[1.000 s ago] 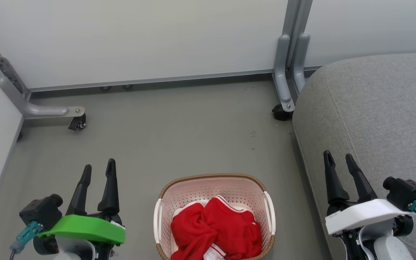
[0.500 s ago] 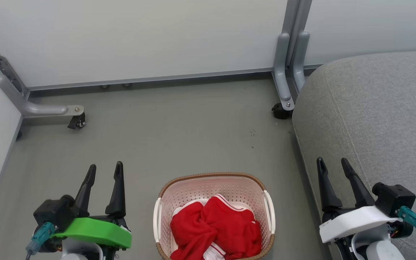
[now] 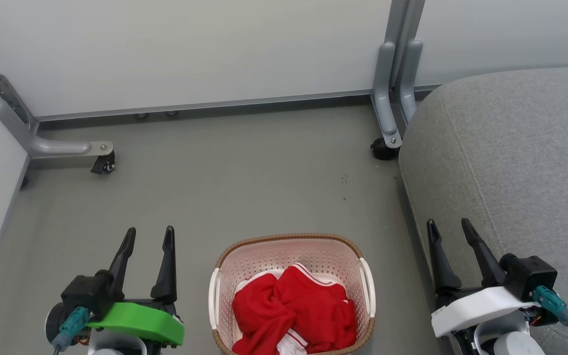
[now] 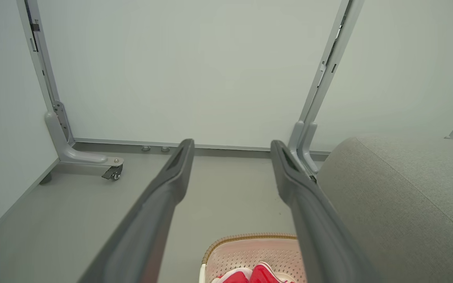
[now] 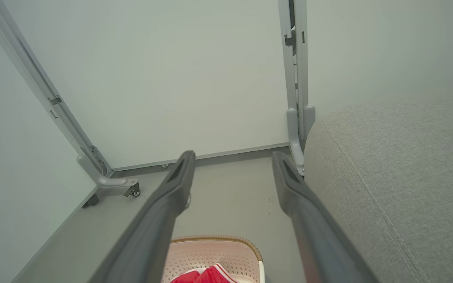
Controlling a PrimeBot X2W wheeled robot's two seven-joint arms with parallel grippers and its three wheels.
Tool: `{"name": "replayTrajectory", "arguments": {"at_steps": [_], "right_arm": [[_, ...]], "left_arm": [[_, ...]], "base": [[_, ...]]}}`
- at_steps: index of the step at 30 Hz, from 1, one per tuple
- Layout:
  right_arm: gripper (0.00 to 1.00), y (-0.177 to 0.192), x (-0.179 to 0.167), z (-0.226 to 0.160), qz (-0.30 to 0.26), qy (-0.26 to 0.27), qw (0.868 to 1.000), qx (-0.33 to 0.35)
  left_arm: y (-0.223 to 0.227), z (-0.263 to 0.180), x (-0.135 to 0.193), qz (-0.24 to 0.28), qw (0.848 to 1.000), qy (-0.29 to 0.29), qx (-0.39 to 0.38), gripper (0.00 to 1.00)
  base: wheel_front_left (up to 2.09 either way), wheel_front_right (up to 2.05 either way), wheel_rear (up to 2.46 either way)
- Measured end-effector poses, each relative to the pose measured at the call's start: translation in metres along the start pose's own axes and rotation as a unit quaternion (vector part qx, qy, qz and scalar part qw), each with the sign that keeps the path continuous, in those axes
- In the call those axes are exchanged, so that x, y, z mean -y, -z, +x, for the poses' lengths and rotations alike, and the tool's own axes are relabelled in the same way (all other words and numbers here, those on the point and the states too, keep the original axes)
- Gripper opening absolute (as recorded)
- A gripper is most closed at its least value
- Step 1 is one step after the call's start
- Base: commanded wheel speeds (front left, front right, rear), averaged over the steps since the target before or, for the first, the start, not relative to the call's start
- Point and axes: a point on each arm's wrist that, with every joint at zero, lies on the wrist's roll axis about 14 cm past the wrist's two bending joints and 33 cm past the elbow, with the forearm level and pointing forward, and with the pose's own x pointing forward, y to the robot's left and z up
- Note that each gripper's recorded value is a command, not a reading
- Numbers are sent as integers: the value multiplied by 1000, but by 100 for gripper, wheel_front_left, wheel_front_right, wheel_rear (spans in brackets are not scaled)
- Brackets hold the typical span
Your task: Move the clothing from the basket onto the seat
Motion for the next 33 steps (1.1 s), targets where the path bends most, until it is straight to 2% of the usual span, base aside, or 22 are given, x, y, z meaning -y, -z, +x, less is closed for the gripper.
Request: {"name": "replayTrajectory", "arguments": {"at_steps": [24,33], "right_arm": [[100,11,-6,-2,-39,-15,999,-8],[100,14,-5,-1,-39,-15,999,-11]], "left_arm": [[12,-2,2,63,998,8,-10,100],[17,-2,1,66,998,6,-16,100]], "base": [[0,0,0],[0,0,0]]}}
